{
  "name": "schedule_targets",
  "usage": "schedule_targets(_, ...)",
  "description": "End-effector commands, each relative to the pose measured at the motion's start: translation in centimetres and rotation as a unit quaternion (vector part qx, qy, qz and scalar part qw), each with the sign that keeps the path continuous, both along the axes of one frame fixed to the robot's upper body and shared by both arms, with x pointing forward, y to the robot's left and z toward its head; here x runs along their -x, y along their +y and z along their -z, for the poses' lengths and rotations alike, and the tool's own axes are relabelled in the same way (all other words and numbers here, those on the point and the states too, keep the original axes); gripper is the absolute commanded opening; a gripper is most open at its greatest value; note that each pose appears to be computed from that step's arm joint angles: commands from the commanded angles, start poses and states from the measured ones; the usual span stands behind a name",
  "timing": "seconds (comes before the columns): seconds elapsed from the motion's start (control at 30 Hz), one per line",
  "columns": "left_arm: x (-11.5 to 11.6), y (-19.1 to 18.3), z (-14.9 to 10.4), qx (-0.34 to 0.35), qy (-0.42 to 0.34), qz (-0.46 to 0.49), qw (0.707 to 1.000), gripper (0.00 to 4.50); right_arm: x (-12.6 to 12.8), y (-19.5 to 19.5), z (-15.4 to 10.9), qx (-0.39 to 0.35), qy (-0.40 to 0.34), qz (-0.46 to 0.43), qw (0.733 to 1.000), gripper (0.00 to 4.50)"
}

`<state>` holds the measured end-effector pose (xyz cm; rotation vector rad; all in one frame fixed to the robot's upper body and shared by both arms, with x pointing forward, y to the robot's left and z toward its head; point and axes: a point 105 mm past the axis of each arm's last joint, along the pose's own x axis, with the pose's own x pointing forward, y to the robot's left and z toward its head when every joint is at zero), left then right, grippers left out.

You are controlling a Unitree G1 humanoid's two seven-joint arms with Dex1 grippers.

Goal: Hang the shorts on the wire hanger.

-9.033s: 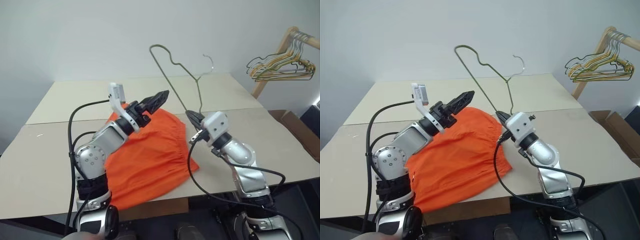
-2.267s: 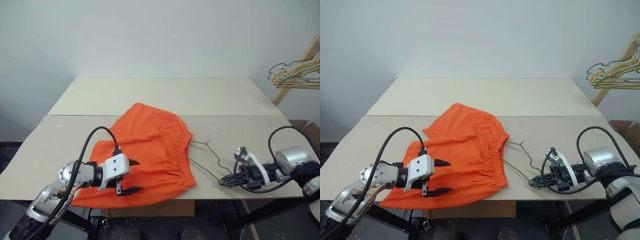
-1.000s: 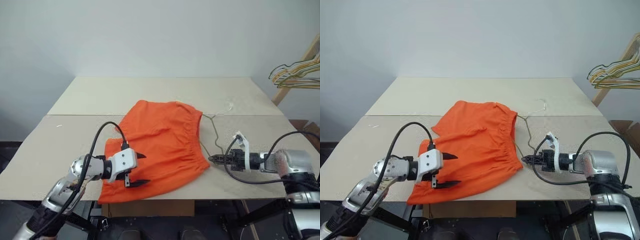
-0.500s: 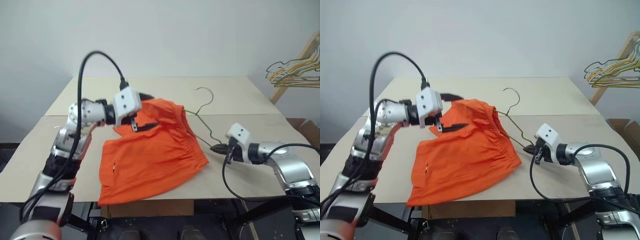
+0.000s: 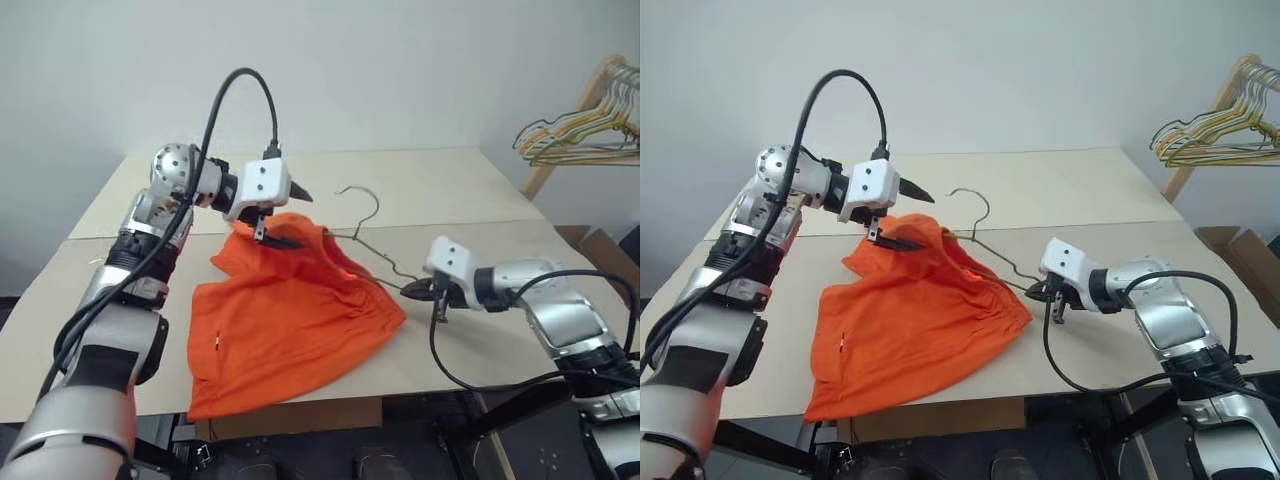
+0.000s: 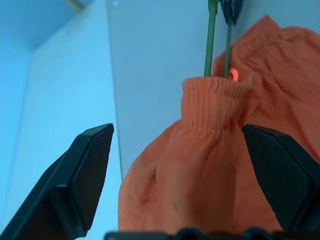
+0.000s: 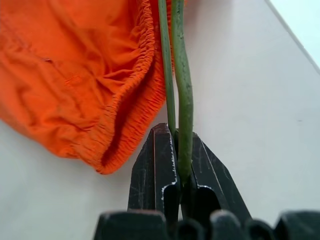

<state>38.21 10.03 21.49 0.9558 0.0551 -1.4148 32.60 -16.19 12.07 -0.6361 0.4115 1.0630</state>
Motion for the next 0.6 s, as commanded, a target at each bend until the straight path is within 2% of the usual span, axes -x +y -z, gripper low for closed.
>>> schedule_targets(0.03,-0.1,-0.1,-1.1,-0.027,0.001,0.016,1.0,4.48,-0.2,1.4,-2.2,0.003,-0.041,-0.036,0.999,0.0)
schedule_targets(0.07,-0.1,0.0,-0.9,-0.036,0.01,0.018,0.999,4.48,-0.3,1.6,-2.3,-0.002,-0.039,-0.035,0.999,0.0)
schedule_targets(0.1,-0.1,0.1,-0.7,-0.04,0.012,0.02,0.999,4.08,-0.4,1.8,-2.3,-0.003,-0.04,-0.036,0.999,0.0)
schedule_targets(0.17,-0.2,0.1,-0.4,-0.041,0.03,0.017,0.999,3.93,-0.5,1.9,-2.3,0.0,-0.043,-0.034,0.999,0.0)
schedule_targets(0.27,-0.1,0.2,0.1,-0.052,0.045,0.02,0.997,3.22,-0.7,2.1,-2.3,0.001,-0.044,-0.034,0.998,0.0)
schedule_targets(0.6,-0.4,0.3,1.5,-0.061,0.056,0.011,0.996,0.03,-0.9,2.4,-2.7,-0.016,-0.047,-0.018,0.999,0.0)
